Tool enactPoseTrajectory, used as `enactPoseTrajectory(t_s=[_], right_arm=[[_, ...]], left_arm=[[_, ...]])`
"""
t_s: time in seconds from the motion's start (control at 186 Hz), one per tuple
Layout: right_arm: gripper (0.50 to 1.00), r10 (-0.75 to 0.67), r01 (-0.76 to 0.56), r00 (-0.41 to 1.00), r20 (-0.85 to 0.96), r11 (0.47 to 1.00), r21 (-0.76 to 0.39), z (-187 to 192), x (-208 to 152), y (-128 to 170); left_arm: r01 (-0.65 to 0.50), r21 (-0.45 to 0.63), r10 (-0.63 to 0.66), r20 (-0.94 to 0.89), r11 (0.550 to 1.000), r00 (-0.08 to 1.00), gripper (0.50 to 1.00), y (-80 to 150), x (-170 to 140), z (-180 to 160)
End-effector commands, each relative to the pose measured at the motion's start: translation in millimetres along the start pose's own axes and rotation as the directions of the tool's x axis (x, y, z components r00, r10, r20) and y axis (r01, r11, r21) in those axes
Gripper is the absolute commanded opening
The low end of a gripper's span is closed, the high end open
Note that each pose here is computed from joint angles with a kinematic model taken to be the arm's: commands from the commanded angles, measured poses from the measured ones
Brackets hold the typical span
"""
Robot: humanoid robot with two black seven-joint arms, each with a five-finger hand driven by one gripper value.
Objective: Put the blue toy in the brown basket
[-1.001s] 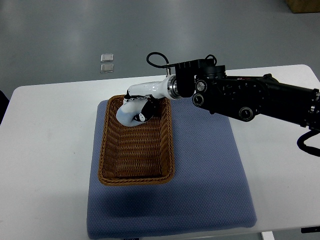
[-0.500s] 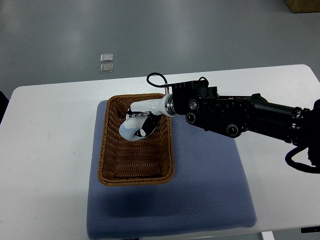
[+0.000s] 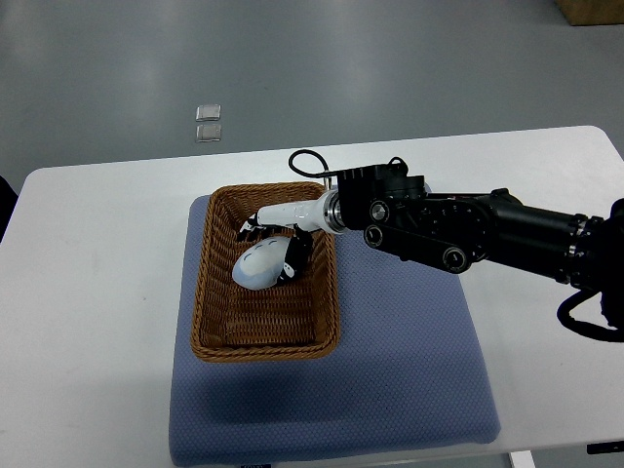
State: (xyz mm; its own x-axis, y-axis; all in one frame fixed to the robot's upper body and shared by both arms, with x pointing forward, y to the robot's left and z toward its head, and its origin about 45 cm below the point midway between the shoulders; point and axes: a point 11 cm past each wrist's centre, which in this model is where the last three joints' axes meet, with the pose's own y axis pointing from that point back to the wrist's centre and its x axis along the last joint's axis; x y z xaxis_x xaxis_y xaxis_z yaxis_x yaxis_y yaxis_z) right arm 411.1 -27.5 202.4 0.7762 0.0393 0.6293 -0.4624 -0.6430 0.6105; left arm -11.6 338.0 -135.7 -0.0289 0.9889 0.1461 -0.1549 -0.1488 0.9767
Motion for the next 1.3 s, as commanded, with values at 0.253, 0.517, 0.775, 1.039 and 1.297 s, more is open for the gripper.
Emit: enactPoseTrajectory(t_s=[0.253, 0.517, 0.775, 1.039, 1.297], right_arm=[[0.911, 0.057, -0.071, 0.99, 0.131, 0.992, 0.105, -23.6, 52.9, 23.0], [0.911, 0.15, -0.275, 0.851, 0.503, 0.943, 0.185, -2.1, 106.3, 63.2], [0.911, 0.139, -0.5, 0.471, 0.871, 0.855, 0.134, 66.8, 118.5, 91.7], [0.911, 0.078, -0.659, 0.046, 0.996, 0.751, -0.028, 129.1, 104.4, 109.0], [0.911, 0.017, -0.739, -0.191, 0.981, 0.656, -0.156, 175.1, 60.7, 112.2]], left_arm=[[0.0, 0.0, 0.0, 0.0, 1.0, 1.0, 1.0, 0.0, 0.0, 0.0], [-0.002, 0.0, 0.002, 0.0, 1.0, 1.0, 1.0, 0.0, 0.2, 0.0], [0.0, 0.002, 0.0, 0.003, 1.0, 1.0, 1.0, 0.1, 0.0, -1.0], [-0.002, 0.009, 0.002, 0.001, 1.0, 1.0, 1.0, 0.8, 0.3, -5.5], [0.0, 0.009, 0.0, 0.002, 1.0, 1.0, 1.0, 0.8, 0.1, -5.5]])
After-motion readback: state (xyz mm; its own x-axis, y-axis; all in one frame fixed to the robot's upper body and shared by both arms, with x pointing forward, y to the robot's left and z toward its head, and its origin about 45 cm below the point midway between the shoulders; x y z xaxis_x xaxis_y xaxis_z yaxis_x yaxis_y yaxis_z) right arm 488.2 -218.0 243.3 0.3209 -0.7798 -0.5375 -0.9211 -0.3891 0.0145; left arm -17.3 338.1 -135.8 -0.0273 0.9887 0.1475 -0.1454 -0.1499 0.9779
